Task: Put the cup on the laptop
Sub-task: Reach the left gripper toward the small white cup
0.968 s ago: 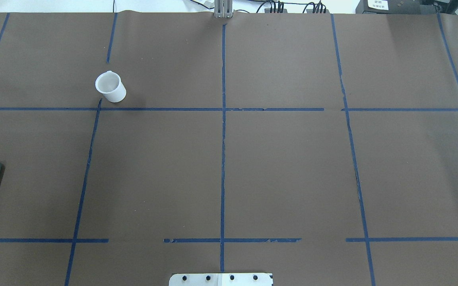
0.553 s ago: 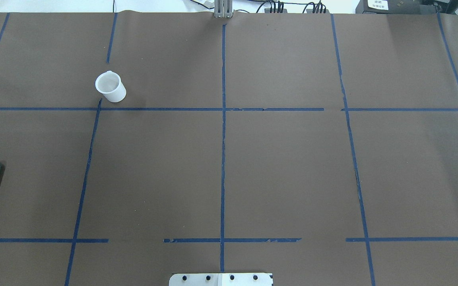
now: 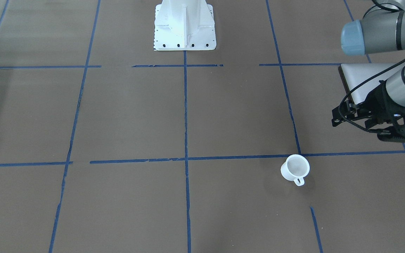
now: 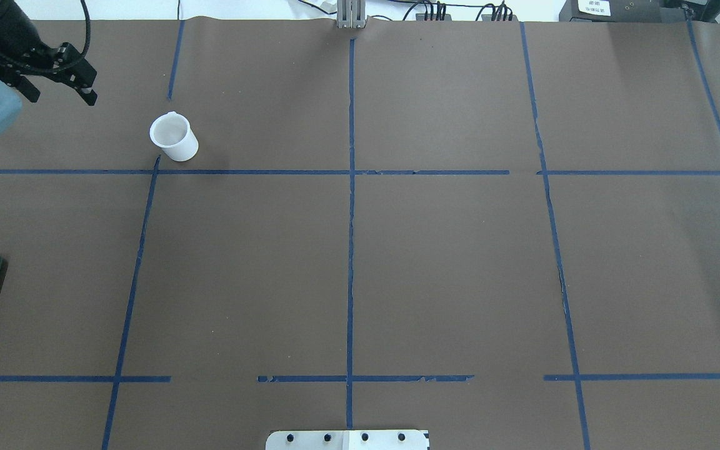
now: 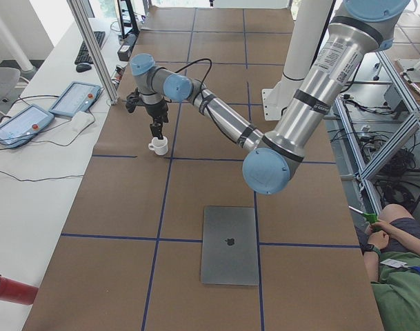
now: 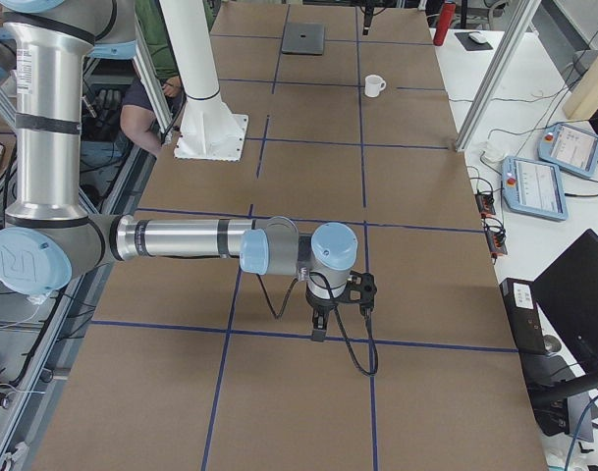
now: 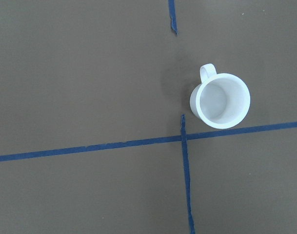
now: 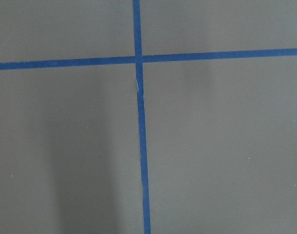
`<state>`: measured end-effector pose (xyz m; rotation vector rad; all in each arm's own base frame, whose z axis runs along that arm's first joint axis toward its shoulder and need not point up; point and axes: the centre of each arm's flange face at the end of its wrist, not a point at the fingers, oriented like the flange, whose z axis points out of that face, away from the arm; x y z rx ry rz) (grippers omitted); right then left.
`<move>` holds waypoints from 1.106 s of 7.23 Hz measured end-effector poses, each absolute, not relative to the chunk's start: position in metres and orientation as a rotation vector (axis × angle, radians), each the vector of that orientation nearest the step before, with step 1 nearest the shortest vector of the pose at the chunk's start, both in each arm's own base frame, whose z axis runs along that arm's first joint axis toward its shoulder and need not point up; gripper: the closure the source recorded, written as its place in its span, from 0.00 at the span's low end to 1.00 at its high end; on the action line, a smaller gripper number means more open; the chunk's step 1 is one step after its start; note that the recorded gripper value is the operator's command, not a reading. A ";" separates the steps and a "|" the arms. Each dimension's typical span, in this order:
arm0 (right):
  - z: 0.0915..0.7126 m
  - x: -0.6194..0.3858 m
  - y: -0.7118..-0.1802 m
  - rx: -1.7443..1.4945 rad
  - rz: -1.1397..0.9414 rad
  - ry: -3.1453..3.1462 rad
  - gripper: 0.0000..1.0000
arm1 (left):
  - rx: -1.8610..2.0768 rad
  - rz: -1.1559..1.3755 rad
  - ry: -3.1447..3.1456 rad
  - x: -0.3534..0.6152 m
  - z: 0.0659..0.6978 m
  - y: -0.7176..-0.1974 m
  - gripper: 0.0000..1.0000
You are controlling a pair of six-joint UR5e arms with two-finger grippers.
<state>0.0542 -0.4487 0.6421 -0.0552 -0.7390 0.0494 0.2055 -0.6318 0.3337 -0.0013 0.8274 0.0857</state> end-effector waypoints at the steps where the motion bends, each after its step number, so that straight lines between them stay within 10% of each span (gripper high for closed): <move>1: 0.642 0.054 -0.449 -0.055 0.049 -0.739 0.00 | -0.002 0.056 0.833 0.221 0.331 -0.657 0.00; 8: 0.642 0.054 -0.449 -0.055 0.049 -0.739 0.00 | -0.038 -0.070 0.863 0.341 0.379 -0.726 0.00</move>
